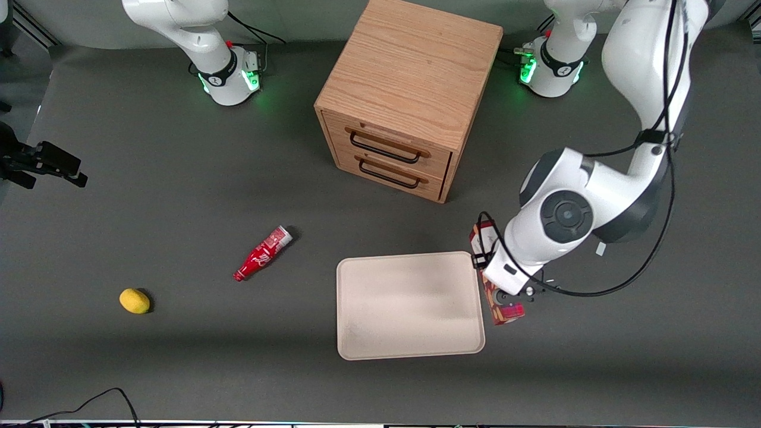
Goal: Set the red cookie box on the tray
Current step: 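Lift the box and carry it with the left gripper over the white tray, then lower the box onto the tray's rim area and open the left gripper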
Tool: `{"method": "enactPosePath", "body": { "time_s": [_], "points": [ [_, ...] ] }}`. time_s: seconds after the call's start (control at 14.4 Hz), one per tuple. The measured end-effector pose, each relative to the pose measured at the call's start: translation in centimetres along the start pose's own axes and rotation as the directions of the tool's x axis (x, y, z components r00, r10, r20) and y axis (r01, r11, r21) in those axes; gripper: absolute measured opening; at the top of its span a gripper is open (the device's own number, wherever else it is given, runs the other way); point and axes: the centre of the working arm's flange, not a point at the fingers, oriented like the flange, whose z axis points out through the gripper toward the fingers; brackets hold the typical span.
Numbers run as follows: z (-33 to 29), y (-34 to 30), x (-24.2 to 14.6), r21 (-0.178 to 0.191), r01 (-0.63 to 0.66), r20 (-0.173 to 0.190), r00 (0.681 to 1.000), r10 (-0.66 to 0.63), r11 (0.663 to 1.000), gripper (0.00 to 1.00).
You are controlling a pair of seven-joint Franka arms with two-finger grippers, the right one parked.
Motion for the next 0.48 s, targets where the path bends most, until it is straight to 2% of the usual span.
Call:
{"method": "enactPosePath", "body": {
  "time_s": [0.28,0.48],
  "points": [
    [5.9,1.8,-0.5,-0.055,-0.034,-0.053,0.998,0.031,0.998,0.26],
    [8.6,2.4,-1.1,-0.026,-0.09,-0.094,0.992,0.087,0.996,0.26]
  ]
}}
